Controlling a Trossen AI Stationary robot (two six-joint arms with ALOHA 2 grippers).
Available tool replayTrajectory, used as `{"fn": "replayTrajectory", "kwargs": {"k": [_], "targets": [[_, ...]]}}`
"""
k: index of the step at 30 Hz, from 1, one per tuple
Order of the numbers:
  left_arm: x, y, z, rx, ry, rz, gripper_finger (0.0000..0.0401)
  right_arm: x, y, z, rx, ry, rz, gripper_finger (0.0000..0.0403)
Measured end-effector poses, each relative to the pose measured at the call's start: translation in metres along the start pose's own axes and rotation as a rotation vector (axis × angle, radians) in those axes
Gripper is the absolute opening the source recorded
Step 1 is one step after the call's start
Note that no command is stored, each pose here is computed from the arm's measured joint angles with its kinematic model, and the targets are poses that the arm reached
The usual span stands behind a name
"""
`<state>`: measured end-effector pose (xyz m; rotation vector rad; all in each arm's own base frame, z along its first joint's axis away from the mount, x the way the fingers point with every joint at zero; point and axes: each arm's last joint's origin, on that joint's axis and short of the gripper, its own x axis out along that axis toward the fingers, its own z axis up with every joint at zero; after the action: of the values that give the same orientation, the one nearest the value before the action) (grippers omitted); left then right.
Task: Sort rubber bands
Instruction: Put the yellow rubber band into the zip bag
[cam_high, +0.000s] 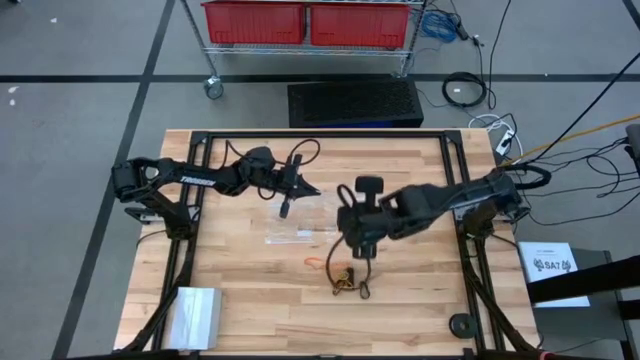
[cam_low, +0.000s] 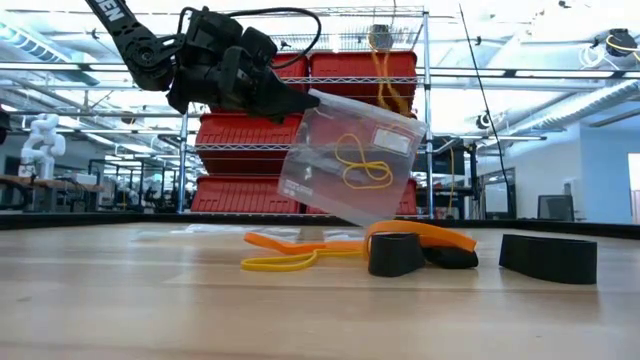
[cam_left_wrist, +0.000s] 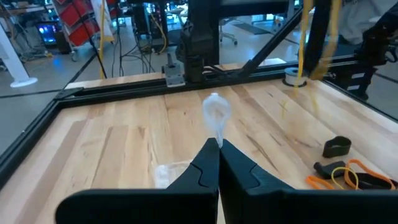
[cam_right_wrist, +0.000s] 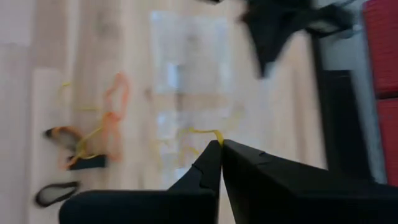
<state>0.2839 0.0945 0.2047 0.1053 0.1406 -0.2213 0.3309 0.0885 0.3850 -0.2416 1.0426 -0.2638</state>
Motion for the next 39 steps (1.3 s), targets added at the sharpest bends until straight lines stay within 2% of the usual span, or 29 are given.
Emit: {"fn": "replayTrajectory", "kwargs": {"k": [5, 15, 23, 39], "targets": [[0.0, 0.0, 0.0, 0.001, -0.001, -0.001, 0.0, -0.006, -0.024, 0.008, 0.034, -0.034, -0.045, 0.0], [0.001, -0.001, 0.0, 0.002, -0.002, -0.004, 0.0, 0.006, -0.055, 0.01, 0.102, -0.004, -0.103, 0.0], [0.001, -0.001, 0.0, 0.007, -0.001, -0.004, 0.0, 0.007, -0.061, 0.01, 0.125, -0.003, -0.129, 0.0], [0.001, -0.002, 0.0, 0.001, 0.0, -0.009, 0.0, -0.01, -0.071, 0.005, 0.15, -0.047, -0.16, 0.0]]}}
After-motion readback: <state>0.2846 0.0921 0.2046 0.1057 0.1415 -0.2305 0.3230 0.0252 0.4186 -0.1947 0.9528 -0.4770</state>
